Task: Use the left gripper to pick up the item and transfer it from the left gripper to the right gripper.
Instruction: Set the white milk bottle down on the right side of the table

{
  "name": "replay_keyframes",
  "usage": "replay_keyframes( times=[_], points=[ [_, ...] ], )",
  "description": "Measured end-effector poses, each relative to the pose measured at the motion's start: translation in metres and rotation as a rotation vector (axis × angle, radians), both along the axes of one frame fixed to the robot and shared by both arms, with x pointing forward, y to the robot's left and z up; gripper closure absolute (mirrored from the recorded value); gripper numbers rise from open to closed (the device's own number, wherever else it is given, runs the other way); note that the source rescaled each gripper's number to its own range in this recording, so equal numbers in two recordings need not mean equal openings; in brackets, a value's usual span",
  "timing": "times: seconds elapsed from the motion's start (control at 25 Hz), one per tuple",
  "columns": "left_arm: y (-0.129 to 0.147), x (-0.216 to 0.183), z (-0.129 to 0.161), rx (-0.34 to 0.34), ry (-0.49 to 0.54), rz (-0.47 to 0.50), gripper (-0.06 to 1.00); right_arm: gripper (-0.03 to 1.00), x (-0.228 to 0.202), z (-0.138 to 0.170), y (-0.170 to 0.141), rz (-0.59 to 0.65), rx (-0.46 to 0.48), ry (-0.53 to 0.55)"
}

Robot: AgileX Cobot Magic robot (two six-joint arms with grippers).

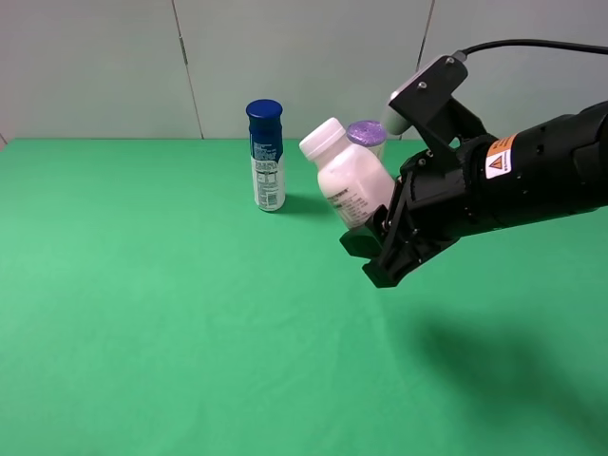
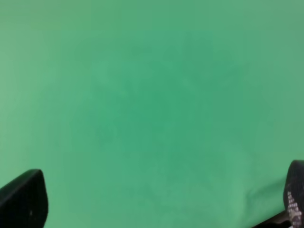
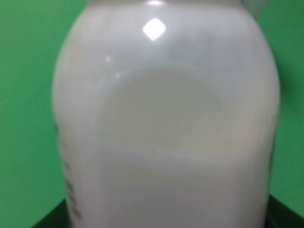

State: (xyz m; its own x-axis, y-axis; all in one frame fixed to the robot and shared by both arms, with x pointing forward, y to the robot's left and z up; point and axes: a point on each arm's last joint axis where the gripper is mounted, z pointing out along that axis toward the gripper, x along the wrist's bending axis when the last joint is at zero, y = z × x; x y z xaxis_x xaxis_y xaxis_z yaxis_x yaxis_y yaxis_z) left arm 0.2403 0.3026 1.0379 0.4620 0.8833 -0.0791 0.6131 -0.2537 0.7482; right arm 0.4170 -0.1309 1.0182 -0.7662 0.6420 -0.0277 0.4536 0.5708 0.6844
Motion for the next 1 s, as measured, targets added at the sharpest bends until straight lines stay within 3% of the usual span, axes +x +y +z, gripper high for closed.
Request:
replay_keyframes(
  times=[0.48,0.76,1.0],
  points=[
    [0.0,0.001,0.0,-0.003,-0.008,-0.003,-0.04,0.9,0.0,0.0,0.0,-0.036,0.02,0.03],
    [0.0,0.001,0.0,-0.003,-0.008,-0.003,-0.04,0.92,-0.005,-0.005,-0.004,-0.013,-0.045,0.085],
    [0.0,0.0,0.0,0.0,-0.01,0.127,-0.04,0.92,-0.006,-0.009,-0.01,-0.054,-0.087,0.144]
  ],
)
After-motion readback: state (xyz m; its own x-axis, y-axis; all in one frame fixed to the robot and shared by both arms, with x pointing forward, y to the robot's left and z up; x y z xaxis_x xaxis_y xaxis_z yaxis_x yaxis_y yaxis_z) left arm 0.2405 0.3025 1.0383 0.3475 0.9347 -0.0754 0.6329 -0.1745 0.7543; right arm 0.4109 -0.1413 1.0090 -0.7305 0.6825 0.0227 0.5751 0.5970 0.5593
